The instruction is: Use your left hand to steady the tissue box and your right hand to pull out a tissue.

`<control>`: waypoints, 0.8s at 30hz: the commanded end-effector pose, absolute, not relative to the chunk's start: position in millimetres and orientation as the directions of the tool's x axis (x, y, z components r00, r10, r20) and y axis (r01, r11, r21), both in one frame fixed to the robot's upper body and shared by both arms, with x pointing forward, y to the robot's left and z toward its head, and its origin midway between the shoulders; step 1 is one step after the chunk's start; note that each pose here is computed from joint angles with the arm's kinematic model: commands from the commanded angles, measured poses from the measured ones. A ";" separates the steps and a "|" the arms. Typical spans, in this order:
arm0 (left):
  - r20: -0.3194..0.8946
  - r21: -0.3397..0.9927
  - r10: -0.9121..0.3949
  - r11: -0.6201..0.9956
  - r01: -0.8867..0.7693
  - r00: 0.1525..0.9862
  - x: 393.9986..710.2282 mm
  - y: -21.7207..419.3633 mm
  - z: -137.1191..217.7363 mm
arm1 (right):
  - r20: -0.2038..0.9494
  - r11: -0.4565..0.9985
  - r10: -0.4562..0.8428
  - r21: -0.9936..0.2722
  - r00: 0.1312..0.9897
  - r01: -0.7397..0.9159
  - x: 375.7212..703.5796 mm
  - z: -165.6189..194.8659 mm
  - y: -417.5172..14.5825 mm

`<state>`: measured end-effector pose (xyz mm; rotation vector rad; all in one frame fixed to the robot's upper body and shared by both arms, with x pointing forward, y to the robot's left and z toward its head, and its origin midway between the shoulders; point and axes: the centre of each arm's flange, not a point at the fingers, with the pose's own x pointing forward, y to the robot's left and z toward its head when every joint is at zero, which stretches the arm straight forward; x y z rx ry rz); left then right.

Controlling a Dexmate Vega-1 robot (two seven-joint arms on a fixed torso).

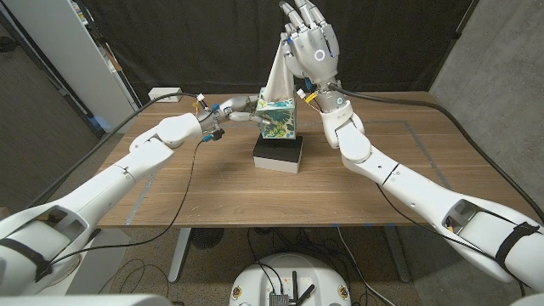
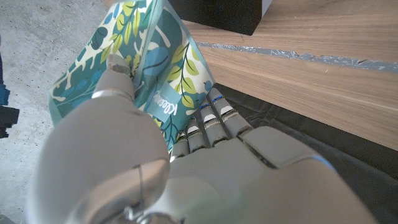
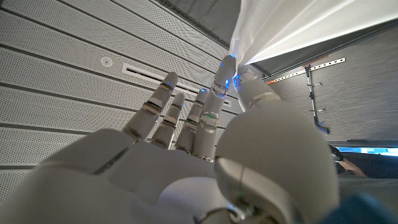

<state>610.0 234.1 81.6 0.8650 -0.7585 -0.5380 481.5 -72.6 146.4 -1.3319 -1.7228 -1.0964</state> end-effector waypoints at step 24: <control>0.348 0.838 -0.707 0.528 0.133 0.615 616.8 232.1 89.4 | 0.898 0.069 0.261 0.350 -0.356 0.934 492.1 170.4 -81.6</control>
